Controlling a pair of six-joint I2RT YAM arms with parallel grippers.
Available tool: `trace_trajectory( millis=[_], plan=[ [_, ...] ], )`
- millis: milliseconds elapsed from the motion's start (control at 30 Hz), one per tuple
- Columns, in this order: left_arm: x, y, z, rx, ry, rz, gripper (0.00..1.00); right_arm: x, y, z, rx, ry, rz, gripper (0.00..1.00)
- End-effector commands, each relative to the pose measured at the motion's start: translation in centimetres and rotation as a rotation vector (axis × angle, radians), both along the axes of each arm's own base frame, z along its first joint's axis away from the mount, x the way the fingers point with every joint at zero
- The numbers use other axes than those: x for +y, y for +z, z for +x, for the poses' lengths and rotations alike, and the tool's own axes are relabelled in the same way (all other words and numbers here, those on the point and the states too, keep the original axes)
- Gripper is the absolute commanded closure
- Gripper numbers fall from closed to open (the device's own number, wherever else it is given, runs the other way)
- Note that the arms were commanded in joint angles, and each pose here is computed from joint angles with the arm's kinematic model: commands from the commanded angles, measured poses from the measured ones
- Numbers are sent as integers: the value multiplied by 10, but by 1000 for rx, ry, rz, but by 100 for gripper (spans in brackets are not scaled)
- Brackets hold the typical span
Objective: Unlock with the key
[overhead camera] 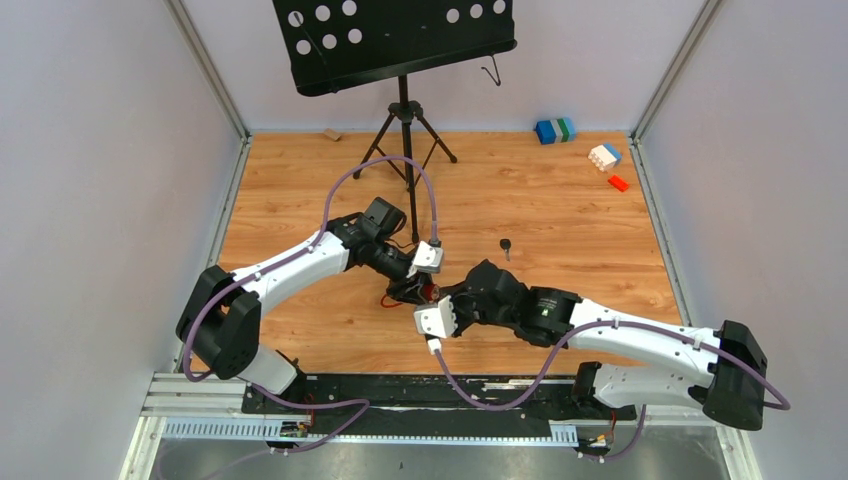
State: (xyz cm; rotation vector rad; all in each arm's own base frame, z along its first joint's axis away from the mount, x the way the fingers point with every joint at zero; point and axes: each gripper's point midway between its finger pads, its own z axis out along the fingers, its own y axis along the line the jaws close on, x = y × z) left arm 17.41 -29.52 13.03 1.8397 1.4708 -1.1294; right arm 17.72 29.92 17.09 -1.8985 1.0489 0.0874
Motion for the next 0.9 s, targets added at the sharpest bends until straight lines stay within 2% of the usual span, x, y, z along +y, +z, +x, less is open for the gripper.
trace_trajectory(
  millis=[0,267,367,733,867],
  plan=[
    [-12,31,-10,16,-59,-108,100,15,13,0,-57,38,37,100],
    [-15,42,-20,83,-84,-134,100,22,4,-3,-210,36,13,100],
    [-15,42,-23,90,-95,-134,100,25,1,-4,-223,40,5,100],
    [-18,49,-20,74,-76,-153,100,32,-10,-14,-156,47,39,100],
    [-16,42,-10,12,-31,-130,100,26,-8,-11,-45,11,57,100]
  ],
)
